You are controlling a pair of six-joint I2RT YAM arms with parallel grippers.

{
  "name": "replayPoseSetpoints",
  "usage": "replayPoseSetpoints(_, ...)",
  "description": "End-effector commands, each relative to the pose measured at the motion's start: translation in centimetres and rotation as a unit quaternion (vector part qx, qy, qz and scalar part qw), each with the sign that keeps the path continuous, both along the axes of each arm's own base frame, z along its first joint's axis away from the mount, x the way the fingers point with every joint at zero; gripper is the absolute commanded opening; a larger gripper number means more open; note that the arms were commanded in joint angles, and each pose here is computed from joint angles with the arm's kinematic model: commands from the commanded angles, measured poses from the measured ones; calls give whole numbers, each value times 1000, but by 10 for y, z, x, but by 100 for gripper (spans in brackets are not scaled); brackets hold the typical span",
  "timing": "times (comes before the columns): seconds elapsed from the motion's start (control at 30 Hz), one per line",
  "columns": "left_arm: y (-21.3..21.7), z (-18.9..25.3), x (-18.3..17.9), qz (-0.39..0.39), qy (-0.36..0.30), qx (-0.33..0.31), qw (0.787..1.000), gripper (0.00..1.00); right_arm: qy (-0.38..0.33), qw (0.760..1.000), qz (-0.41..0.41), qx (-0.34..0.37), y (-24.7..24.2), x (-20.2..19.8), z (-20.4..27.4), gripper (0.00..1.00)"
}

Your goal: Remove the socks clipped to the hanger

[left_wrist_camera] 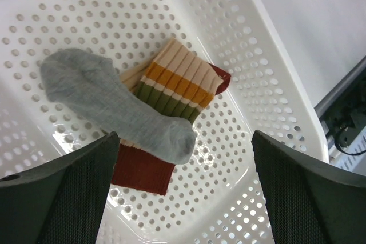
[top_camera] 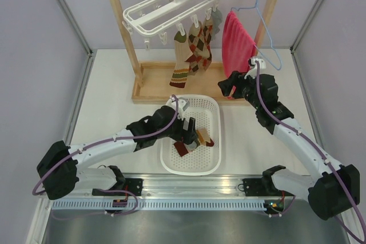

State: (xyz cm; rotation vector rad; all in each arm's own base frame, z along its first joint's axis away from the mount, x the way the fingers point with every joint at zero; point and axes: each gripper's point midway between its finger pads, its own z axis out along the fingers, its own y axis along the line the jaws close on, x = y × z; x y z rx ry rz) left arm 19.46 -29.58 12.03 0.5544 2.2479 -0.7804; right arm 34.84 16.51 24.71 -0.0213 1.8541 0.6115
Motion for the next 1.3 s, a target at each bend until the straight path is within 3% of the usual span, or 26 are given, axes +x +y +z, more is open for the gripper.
replayPoseSetpoints(0.0, 8, 25, 21, 50, -50, 6, 997, 100, 6, 1000, 1, -3, -1, 1, -7, 77)
replayPoseSetpoints(0.27, 32, 40, 34, 110, -93, 9, 989, 100, 10, 1000, 3, -3, -1, 2, -12, 77)
replayPoseSetpoints(0.57, 74, 88, 67, 231, -196, -19, 953, 100, 15, 1000, 10, 8, 2, 1, -19, 77)
replayPoseSetpoints(0.8, 72, 137, 115, 238, -239, -116, 934, 100, 11, 999, 22, 21, 6, -1, -15, 77)
replayPoseSetpoints(0.83, 81, 154, 129, 251, -261, -141, 921, 100, 10, 999, 27, 23, 8, -2, -13, 77)
replayPoseSetpoints(0.97, 78, 188, 149, 212, -314, -195, 905, 100, 7, 999, 33, 25, 9, -4, -12, 77)
replayPoseSetpoints(1.1, 49, 194, 165, 139, -349, -198, 905, 100, 9, 999, 37, 26, 10, -3, -16, 77)
replayPoseSetpoints(1.27, 36, 202, 193, 127, -372, -194, 899, 100, 12, 999, 46, 26, 12, -4, -22, 77)
